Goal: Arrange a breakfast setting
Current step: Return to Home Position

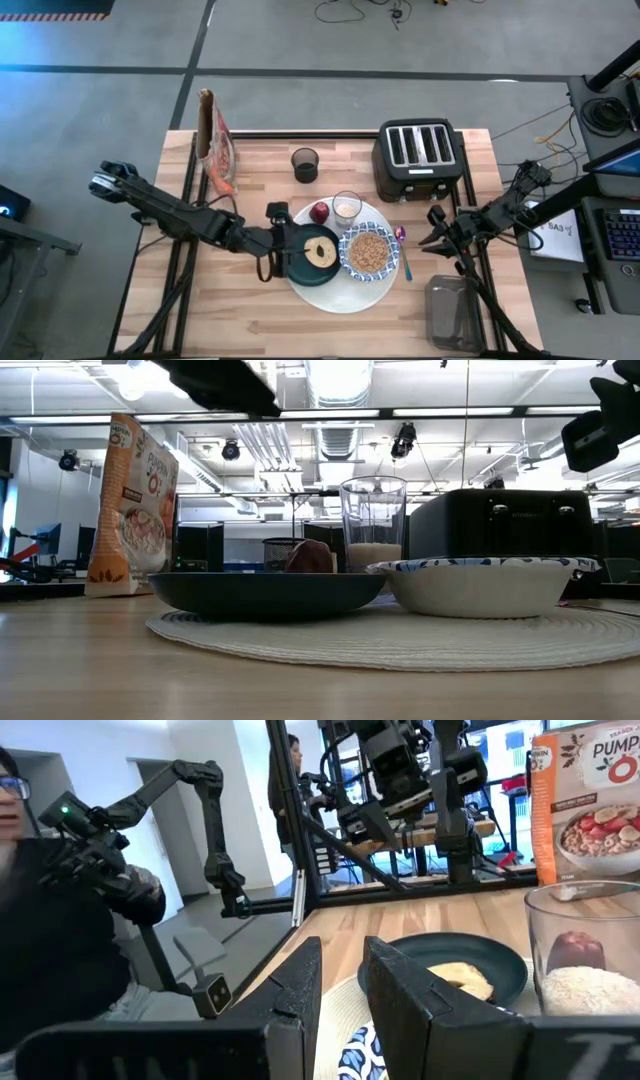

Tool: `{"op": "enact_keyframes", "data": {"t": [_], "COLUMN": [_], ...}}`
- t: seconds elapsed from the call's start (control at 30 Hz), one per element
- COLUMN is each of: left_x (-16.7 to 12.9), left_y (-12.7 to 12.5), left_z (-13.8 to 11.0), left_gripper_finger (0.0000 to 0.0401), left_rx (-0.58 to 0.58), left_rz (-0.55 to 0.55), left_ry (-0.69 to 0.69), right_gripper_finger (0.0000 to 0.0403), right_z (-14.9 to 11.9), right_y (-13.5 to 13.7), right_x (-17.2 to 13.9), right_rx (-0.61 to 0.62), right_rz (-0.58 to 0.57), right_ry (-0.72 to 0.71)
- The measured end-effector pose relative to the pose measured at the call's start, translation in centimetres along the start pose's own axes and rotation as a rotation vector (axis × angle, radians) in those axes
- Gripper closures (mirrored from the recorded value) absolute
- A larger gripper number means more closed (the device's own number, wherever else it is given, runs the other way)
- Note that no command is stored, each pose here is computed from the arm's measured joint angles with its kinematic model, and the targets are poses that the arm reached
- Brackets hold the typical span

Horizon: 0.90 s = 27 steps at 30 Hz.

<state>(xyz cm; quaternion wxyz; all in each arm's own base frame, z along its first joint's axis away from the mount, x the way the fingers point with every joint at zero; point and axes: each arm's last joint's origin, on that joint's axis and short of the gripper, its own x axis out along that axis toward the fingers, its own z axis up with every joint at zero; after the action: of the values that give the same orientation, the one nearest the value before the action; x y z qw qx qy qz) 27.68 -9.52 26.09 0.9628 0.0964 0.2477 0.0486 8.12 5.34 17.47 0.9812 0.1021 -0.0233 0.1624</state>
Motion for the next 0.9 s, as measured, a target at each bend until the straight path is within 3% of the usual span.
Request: {"op": "enact_keyframes", "data": {"t": [0.3, 0.5, 0.7, 0.9], "left_x": [-2.7, -4.5, -5.4, -5.9], "left_y": [0.9, 2.0, 2.6, 3.2], "left_z": [-5.1, -9.4, -12.5, -15.4], "left_gripper_finger": [0.0165, 0.0165, 0.0165, 0.0165], "left_rx": [-0.03, -0.157, -0.141, -0.126], "left_rz": [-0.014, -0.036, -0.033, 0.048], "left_ry": [0.064, -0.127, -0.348, -0.425], "right_gripper_finger": [0.0335, 0.0335, 0.0335, 0.0335], "right_z": [0.0, 0.0, 0.0, 0.0], "right_y": [0.0, 0.0, 0.0, 0.0], "right_x": [0.0, 0.0, 0.0, 0.0], "right_rx": [0.0, 0.0, 0.0, 0.0], "right_rz": [0.0, 0.0, 0.0, 0.0], "right_ry": [0.0, 0.001, 0.001, 0.001]}}
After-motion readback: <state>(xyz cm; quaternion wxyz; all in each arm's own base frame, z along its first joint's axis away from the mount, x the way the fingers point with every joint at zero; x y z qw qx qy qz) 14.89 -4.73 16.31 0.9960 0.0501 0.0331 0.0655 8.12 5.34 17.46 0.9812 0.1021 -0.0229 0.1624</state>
